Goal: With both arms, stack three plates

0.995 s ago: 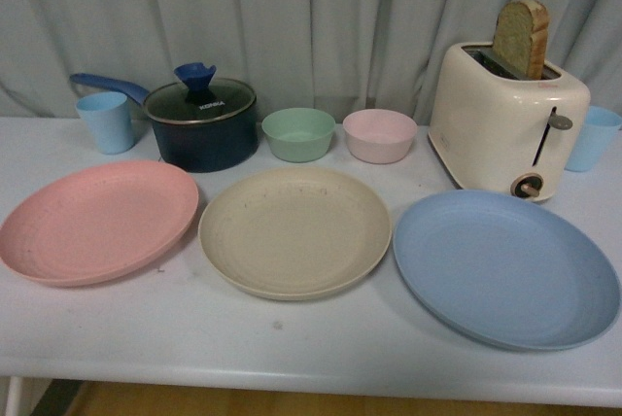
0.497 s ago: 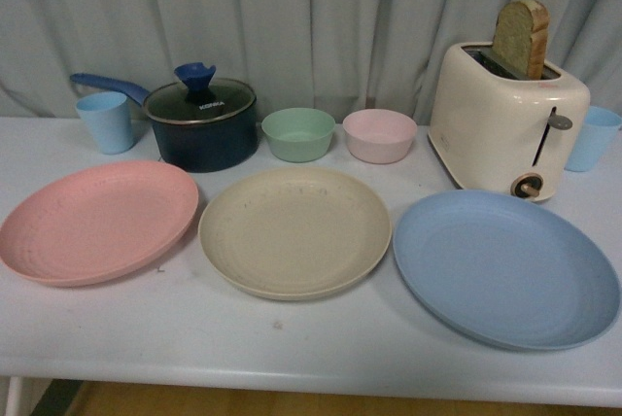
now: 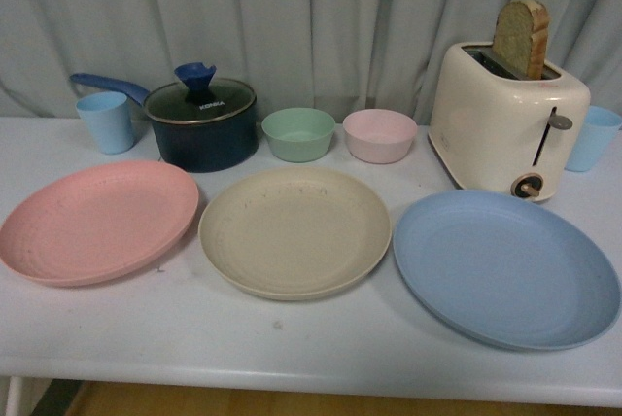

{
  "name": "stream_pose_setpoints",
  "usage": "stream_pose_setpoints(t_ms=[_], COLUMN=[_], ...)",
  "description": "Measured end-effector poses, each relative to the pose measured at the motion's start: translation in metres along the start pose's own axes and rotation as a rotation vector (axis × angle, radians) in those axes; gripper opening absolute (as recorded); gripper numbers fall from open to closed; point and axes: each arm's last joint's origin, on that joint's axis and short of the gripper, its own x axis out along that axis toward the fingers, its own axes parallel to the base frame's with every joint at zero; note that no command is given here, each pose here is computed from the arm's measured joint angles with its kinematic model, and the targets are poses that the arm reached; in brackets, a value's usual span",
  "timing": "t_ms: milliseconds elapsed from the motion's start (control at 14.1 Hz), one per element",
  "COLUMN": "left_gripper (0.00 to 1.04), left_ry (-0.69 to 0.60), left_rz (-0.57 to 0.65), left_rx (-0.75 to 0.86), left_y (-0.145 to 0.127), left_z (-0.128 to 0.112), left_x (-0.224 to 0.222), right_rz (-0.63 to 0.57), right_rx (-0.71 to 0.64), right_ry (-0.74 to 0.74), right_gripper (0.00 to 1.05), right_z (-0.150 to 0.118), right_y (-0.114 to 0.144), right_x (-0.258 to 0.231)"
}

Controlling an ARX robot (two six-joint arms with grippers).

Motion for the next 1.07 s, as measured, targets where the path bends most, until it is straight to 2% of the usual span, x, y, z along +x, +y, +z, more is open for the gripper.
stream_pose_setpoints(t_ms=[497, 640, 782, 924, 1066], left_gripper=[0.98, 0.98, 0.98, 0.98, 0.98], left_ry=[0.0, 0.366, 0.359, 0.316, 0.393], left_rz=[0.0, 0.093, 0.097, 0.068, 0.052], left_rx=[0.0, -0.043, -0.079, -0.092, -0.088], left_y=[0.0, 0.001, 0.005, 0.01, 0.014], left_z=[0.0, 0.002, 0.013, 0.032, 0.025], left_x=[0.0, 0.008, 0.039, 0.096, 0.165], right_rz=[0.0, 0.001, 0.0, 0.0, 0.0], right_rx=[0.0, -0.001, 0.0, 0.0, 0.0], right_ry=[0.0, -0.001, 0.0, 0.0, 0.0], right_gripper=[0.98, 0.98, 0.98, 0.98, 0.98], right_z=[0.0, 0.0, 0.0, 0.0, 0.0], right_y=[0.0, 0.0, 0.0, 0.0, 0.0], right_x=[0.0, 0.0, 0.0, 0.0, 0.0])
